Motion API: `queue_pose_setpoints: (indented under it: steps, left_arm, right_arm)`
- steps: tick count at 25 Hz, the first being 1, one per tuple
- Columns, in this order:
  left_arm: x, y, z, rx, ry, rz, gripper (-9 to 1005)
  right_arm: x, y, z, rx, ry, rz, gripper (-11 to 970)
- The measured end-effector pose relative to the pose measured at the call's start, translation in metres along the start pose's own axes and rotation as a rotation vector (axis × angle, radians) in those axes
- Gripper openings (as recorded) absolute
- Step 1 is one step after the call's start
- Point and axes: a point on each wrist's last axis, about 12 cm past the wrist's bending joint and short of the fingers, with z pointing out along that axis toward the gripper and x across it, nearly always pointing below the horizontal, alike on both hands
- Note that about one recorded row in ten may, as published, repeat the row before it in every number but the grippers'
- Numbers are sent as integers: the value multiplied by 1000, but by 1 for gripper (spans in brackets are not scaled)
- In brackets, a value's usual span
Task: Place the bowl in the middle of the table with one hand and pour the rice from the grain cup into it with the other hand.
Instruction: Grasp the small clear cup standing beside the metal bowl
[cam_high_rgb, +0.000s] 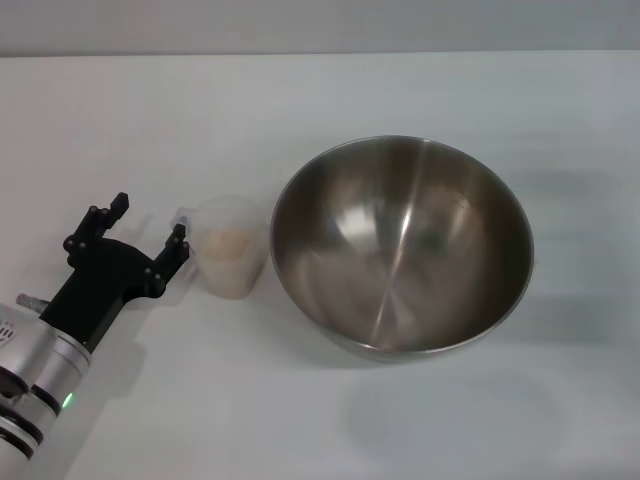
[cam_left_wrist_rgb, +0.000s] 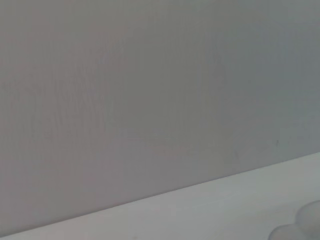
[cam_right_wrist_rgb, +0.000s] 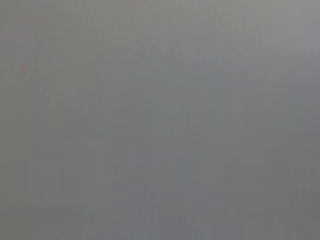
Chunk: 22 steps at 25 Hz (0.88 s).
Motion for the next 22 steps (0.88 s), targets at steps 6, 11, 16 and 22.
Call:
queue_pose_setpoints:
  steps: [6, 11, 16, 22]
  left_arm:
    - [-1, -1, 1, 1, -3, -6, 647]
    - [-1, -2, 1, 4, -8, -3, 565]
    - [-2, -3, 1, 5, -11, -9, 413]
    - [-3, -4, 3, 13, -13, -10, 240]
  right_arm:
    - [1, 1, 1, 0, 6, 2, 733]
    - [1, 1, 1, 1, 6, 3, 733]
    - [1, 1, 0, 2, 7, 8, 733]
    - [1, 1, 0, 2, 6, 12, 733]
